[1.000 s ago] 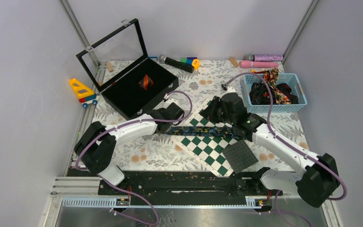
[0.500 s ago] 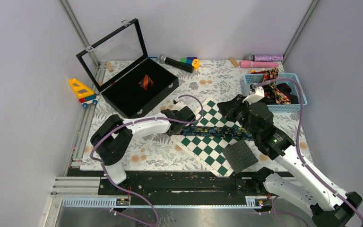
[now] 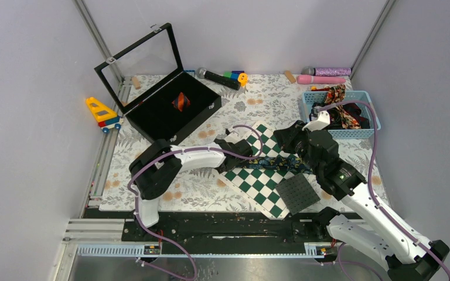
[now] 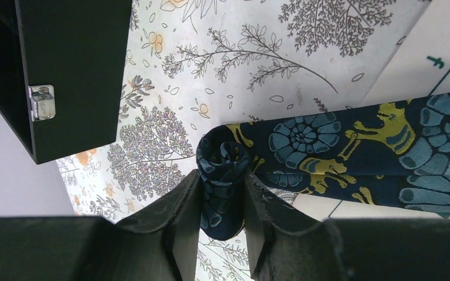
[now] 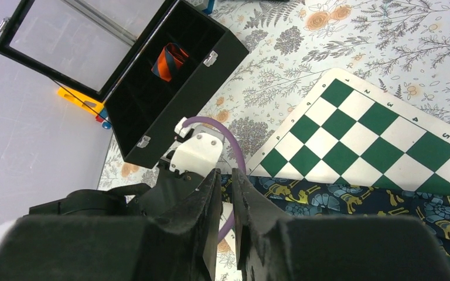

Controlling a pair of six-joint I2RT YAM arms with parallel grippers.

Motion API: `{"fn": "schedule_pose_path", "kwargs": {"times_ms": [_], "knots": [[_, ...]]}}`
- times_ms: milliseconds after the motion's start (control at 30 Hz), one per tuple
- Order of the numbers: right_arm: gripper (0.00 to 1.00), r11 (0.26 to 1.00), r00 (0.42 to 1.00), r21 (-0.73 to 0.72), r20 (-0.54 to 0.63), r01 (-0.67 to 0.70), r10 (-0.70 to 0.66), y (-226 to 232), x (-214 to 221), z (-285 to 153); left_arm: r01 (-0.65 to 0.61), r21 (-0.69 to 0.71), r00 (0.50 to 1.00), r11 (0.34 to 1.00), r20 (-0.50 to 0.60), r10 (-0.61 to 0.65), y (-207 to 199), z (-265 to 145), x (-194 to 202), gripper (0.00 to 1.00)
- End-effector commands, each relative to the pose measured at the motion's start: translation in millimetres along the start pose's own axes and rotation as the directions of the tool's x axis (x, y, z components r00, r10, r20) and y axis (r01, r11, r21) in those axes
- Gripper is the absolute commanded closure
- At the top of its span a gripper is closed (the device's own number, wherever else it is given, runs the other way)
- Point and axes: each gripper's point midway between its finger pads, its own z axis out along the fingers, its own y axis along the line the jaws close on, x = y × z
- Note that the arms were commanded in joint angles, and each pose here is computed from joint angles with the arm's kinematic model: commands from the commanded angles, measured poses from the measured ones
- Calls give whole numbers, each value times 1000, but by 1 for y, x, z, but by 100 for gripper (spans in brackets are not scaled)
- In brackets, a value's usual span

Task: Roll the ties
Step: Roll the tie at the center of the board.

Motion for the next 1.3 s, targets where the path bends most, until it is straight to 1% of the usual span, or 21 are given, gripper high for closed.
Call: {"fn": "schedule_pose_path", "kwargs": {"times_ms": [0, 500, 800, 1067, 1267], "knots": [[80, 1000, 999, 24, 36, 9, -10, -6, -7, 1, -6, -51, 1000, 999, 26, 7, 1, -4, -9, 69], [79, 1000, 1000, 26, 1, 8, -8, -6, 1, 5, -43, -40, 999, 998, 23, 44, -16, -2, -10, 58], [79, 1000, 1000, 23, -12, 5, -4, -5, 3, 6, -33, -4, 999, 999, 27, 33, -24, -6, -14, 51], [79, 1000, 1000, 22, -12, 3, -3, -6, 4, 6, -19, 43, 999, 999, 32, 18, -33, -11, -16, 50], [79, 1000, 1000, 21, -19, 3, -2, -6, 6, 6, -20, 48, 999, 999, 31, 18, -34, -11, -17, 50]]}}
